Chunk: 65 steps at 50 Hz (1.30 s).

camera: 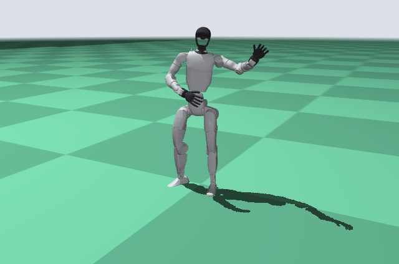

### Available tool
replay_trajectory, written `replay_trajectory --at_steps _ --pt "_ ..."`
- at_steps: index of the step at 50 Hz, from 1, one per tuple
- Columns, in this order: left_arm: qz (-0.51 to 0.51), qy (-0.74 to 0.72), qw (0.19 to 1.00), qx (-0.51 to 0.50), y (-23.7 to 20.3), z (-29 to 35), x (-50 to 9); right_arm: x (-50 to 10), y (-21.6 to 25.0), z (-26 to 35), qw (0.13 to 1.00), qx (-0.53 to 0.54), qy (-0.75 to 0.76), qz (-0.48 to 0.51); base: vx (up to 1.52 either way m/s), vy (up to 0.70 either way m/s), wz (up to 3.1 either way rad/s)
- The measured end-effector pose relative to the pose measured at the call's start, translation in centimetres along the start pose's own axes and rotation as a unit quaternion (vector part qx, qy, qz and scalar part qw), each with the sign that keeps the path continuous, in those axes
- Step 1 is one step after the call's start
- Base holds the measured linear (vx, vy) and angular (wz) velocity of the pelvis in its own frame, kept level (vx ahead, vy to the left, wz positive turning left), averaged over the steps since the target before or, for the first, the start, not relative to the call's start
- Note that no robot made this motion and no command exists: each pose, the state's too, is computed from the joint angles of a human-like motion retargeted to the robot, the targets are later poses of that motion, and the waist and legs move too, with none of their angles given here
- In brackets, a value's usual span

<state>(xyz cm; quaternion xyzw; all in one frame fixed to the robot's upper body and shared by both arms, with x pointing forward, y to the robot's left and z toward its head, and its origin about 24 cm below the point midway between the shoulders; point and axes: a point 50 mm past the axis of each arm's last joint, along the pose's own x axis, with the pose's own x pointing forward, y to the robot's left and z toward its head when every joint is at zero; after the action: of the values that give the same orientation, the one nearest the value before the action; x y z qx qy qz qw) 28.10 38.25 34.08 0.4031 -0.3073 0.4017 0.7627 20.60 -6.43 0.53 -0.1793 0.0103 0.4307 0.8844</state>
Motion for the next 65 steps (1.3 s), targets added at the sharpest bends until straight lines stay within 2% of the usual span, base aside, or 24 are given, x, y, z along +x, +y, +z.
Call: replay_trajectory --at_steps 5,7,8,10,12,15,19,20,22,25,28,32,34,36,39,43,48,51,54,58,65 --pt "0.241 0.082 0.960 -0.122 3.8 0.4 1.8 -0.4 0.4 -0.9 0.999 0.021 0.029 -0.025 0.00 0.00 0.00" --pt "0.277 0.093 0.948 -0.128 4.2 0.8 2.2 -0.7 0.3 -1.4 0.998 0.024 0.042 -0.040 0.00 0.00 0.00" --pt "0.266 0.101 0.955 -0.088 4.2 0.5 2.3 -0.9 0.3 -1.7 0.998 0.018 0.049 -0.039 0.00 0.00 0.00" --pt "0.266 0.070 0.952 -0.139 3.3 2.1 2.4 -1.2 0.0 -2.0 0.995 0.039 0.053 -0.069 0.00 0.00 0.00" --pt "0.189 0.026 0.973 -0.126 1.7 2.8 2.2 -1.5 -0.3 -2.3 0.994 0.048 0.057 -0.079 0.00 0.00 0.00" --pt "0.009 -0.056 0.996 -0.073 -1.2 3.9 1.2 -2.0 -0.5 -2.6 0.994 0.055 0.058 -0.071 0.00 0.00 0.00" --pt "-0.238 -0.180 0.953 0.061 -4.2 5.8 -1.1 -2.4 -0.5 -2.5 0.998 0.033 0.053 -0.025 0.00 0.00 0.00" --pt "-0.279 -0.206 0.933 0.101 -4.7 6.2 -1.6 -2.4 -0.6 -2.5 0.998 0.025 0.051 -0.013 0.00 0.00 0.00" --pt "-0.296 -0.233 0.914 0.150 -5.0 6.5 -1.9 -2.5 -0.8 -2.3 0.999 0.011 0.047 -0.007 -0.02 -0.02 -0.10" --pt "-0.219 -0.212 0.942 0.138 -4.4 6.3 -0.7 -2.4 -1.4 -2.3 0.998 0.009 0.045 -0.033 -0.04 -0.04 -0.27" --pt "-0.062 -0.140 0.988 0.016 -2.8 6.2 1.2 -2.3 -2.0 -2.5 0.995 0.020 0.053 -0.077 -0.04 -0.05 -0.33" --pt "0.129 -0.063 0.981 -0.130 -1.0 7.3 2.7 -2.4 -2.6 -3.0 0.989 0.029 0.072 -0.128 -0.03 -0.04 -0.33" --pt "0.182 -0.047 0.969 -0.157 -0.6 8.0 2.9 -2.5 -2.8 -3.2 0.986 0.031 0.078 -0.147 -0.02 -0.04 -0.30" --pt "0.192 -0.050 0.968 -0.156 -0.8 8.4 2.9 -2.6 -2.9 -3.3 0.984 0.033 0.081 -0.156 -0.02 -0.03 -0.26" --pt "0.114 -0.084 0.983 -0.116 -2.1 8.3 2.3 -2.8 -2.8 -3.5 0.986 0.036 0.082 -0.143 -0.01 -0.02 -0.14" --pt "-0.117 -0.139 0.982 -0.049 -5.5 7.4 -0.2 -3.1 -2.2 -3.7 0.991 0.039 0.084 -0.099 0.00 0.00 0.00" --pt "-0.406 -0.157 0.900 0.035 -10.7 4.9 -6.7 -3.3 -2.1 -3.9 0.993 0.034 0.092 -0.070 0.00 0.00 0.00" --pt "-0.515 -0.143 0.842 0.072 -13.4 2.7 -11.7 -3.2 -2.4 -3.8 0.993 0.026 0.091 -0.071 0.00 0.00 0.00" --pt "-0.557 -0.088 0.825 0.042 -15.3 0.5 -16.9 -3.0 -2.8 -3.6 0.992 0.025 0.086 -0.091 0.00 0.00 0.00" --pt "-0.547 0.032 0.833 -0.079 -17.0 -0.6 -23.9 -2.4 -3.4 -3.2 0.986 0.050 0.076 -0.138 -0.03 0.00 -0.24" --pt "-0.537 0.138 0.797 -0.238 -18.8 3.6 -33.1 0.7 -3.2 -1.4 0.971 0.148 0.030 -0.183 -0.03 -0.01 -0.33"
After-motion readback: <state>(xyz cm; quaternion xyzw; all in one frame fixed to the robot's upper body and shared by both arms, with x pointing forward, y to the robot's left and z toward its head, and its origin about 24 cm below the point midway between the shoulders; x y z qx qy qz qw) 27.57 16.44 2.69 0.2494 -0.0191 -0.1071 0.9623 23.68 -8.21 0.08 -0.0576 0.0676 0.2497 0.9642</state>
